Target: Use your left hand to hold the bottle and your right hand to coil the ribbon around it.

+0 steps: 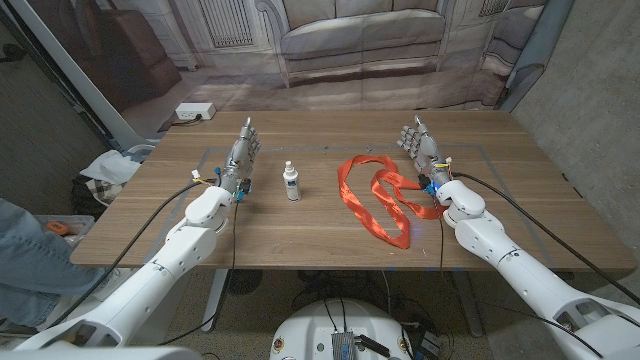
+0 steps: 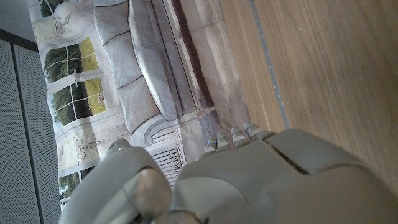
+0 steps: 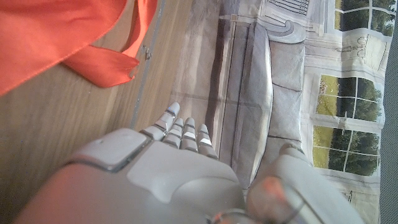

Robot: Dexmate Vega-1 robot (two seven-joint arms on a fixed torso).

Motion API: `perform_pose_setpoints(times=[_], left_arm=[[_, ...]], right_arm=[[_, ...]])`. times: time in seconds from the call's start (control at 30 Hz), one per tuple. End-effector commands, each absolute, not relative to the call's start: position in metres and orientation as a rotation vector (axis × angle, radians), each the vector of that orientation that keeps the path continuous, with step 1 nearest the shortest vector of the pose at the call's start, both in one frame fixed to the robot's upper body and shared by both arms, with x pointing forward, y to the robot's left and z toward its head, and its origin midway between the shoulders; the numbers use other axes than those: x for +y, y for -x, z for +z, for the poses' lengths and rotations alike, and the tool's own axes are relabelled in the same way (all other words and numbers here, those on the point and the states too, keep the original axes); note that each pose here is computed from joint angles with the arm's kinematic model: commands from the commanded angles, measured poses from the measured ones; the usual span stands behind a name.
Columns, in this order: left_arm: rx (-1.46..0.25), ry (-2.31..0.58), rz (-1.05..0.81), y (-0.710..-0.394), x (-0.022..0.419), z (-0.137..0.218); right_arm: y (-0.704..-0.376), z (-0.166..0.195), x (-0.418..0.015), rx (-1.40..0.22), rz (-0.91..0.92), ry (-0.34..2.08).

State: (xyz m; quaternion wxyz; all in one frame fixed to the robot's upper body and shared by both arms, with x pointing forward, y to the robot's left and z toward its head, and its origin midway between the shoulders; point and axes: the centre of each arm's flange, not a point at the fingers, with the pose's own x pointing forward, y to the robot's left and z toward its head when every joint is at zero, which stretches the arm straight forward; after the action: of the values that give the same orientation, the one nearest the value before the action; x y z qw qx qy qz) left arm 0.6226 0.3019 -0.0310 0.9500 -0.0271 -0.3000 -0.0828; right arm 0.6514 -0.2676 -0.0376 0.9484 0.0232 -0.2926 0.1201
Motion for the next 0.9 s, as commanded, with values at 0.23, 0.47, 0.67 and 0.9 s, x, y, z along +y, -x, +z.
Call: perform_pose_setpoints(times=[0.23,0.47,0.67,0.9], left_arm=[[-0.64,-0.066,-0.11,-0.604,0.306,-0.036],[-0.69,-0.085,-0.117,-0.593,0.307,-0.044],[-0.674,-0.137,-0.132,-0.589,0.305,-0.055],[-0.651,-0.198,-0.137,-0.581,0.298,-0.07]], right_arm=[[-0.637,-0.039,-0.256,-0.628,0.238,-0.068],[-0.636,-0.039,-0.252,-0.632,0.248,-0.067],[-0.633,-0.034,-0.252,-0.639,0.241,-0.058],[-0.629,-0.027,-0.255,-0.655,0.23,-0.051]])
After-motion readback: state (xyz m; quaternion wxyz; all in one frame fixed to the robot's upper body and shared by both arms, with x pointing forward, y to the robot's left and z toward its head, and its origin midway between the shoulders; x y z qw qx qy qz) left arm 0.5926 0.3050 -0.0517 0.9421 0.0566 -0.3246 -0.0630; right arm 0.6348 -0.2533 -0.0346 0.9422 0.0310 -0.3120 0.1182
